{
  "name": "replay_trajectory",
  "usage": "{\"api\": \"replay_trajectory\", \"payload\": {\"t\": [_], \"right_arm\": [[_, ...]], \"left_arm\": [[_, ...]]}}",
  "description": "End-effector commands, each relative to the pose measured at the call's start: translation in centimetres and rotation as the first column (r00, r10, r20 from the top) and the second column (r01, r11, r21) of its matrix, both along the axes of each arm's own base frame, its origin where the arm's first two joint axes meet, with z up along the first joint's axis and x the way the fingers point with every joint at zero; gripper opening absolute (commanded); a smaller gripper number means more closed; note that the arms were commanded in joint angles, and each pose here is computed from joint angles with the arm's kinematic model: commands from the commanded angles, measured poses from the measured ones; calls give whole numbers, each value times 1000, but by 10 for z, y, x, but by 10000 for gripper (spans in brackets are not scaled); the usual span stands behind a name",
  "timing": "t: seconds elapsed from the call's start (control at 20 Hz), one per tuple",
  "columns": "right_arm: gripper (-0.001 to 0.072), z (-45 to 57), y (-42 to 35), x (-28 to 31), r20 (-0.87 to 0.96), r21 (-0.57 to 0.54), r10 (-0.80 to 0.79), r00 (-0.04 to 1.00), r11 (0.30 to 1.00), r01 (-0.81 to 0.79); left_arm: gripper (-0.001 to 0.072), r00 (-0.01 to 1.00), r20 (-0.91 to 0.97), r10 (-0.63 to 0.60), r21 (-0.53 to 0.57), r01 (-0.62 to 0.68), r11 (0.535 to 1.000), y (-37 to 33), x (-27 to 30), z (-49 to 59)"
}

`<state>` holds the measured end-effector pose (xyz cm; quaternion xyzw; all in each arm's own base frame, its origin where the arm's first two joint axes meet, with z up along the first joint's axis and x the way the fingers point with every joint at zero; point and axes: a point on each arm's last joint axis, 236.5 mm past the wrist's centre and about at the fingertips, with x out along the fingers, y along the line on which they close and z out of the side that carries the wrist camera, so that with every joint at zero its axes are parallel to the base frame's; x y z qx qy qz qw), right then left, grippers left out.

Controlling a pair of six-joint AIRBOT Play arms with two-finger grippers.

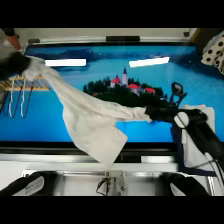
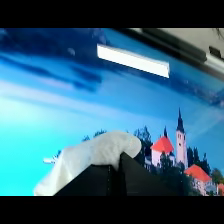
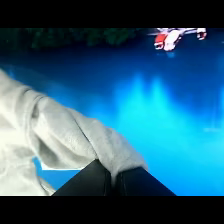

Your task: Fold the shirts.

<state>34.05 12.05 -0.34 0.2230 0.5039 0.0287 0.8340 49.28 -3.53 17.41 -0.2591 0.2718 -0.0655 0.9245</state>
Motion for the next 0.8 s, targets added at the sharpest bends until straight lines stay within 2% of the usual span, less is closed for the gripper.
{"api": "replay_trajectory", "payload": {"t": [0.0,0.05,0.1,0.15,0.2,0.3,0.4,0.45,0.5,0.6,0.65,0.75], "right_arm": [[75,-42,28,26,-76,204,-157,985,964,170],[75,-48,30,24,-93,205,-149,984,965,165],[75,-49,30,24,-91,198,-135,987,969,151],[76,-46,31,23,-81,194,-120,989,972,134],[75,-42,32,21,-68,185,-92,993,977,103],[75,-30,31,16,-27,153,-27,999,988,31],[76,-22,27,8,-18,119,9,1000,993,-7],[76,-20,25,3,-21,100,27,999,995,-25],[76,-19,22,-2,-28,80,44,999,996,-42],[75,-20,21,-10,-52,65,62,997,996,-58],[76,-22,20,-12,-63,61,67,996,996,-63],[75,-23,20,-13,-67,57,69,995,996,-65]], "left_arm": [[41,963,-262,-57,-185,8,983,-60,29,-131],[44,942,-325,-87,-231,10,973,-71,25,-152],[167,921,-372,-112,-266,10,964,-76,20,-166],[552,906,-402,-132,-281,15,960,-75,14,-171],[704,892,-420,-166,-283,46,958,-65,8,-166],[695,855,-464,-232,-313,87,946,-31,-7,-140],[490,781,-545,-306,-360,112,926,5,-44,-116],[490,717,-609,-339,-346,145,927,17,-74,-116],[490,624,-711,-324,-276,175,945,32,-113,-127],[515,508,-842,-182,-94,194,977,60,-176,-153],[541,508,-846,-160,-78,179,981,55,-194,-163],[541,524,-815,-248,-205,140,969,10,-227,-184]]}}
